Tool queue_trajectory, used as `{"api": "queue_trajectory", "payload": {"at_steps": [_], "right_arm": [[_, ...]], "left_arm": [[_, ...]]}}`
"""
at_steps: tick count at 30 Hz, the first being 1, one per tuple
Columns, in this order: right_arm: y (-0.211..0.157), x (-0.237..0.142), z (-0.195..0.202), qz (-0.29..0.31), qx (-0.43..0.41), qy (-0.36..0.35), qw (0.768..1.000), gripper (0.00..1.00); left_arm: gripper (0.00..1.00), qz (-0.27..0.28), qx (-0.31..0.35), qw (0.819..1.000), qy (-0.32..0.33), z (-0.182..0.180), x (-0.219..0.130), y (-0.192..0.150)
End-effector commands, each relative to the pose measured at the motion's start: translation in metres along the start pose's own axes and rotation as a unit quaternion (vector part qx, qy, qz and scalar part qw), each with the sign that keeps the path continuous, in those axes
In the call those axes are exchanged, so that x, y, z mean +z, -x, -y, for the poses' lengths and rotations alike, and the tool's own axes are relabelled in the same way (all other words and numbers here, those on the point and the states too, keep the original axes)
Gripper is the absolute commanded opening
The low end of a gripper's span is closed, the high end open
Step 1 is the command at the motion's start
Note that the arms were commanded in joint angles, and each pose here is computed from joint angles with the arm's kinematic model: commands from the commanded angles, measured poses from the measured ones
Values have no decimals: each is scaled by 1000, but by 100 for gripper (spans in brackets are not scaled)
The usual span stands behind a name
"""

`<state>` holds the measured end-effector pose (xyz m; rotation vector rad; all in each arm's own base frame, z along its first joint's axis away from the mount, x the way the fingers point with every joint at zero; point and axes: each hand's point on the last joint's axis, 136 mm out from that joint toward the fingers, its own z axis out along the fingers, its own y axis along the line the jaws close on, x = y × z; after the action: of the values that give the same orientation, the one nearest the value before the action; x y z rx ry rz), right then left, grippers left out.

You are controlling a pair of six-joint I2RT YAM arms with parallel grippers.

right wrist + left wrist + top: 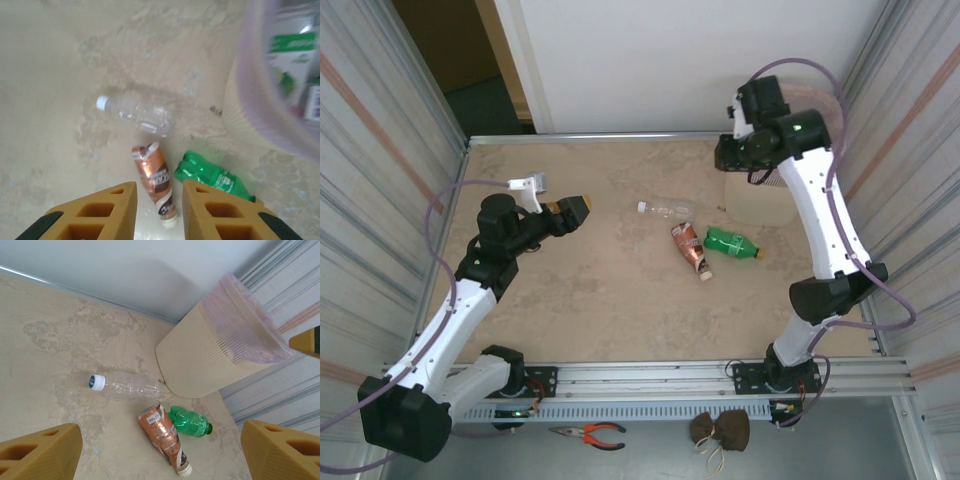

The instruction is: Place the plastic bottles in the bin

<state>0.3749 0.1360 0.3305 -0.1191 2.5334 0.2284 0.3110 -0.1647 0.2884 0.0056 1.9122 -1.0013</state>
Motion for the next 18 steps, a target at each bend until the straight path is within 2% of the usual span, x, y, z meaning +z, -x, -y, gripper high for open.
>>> {"api": "queue_trajectory", "payload": {"at_steps": [1,5,18], "right_arm": [[-8,4,-11,11,-18,-10,1000,35],[-31,33,-33,-8,-45,1,999,45],[-110,148,-51,-116,-89,-22,989,68]], "left_arm": [[83,6,2,1000,-7,4,-4,5],[83,6,2,1000,-7,4,-5,4],[83,3,-1,1000,-2,2,-6,2]]}}
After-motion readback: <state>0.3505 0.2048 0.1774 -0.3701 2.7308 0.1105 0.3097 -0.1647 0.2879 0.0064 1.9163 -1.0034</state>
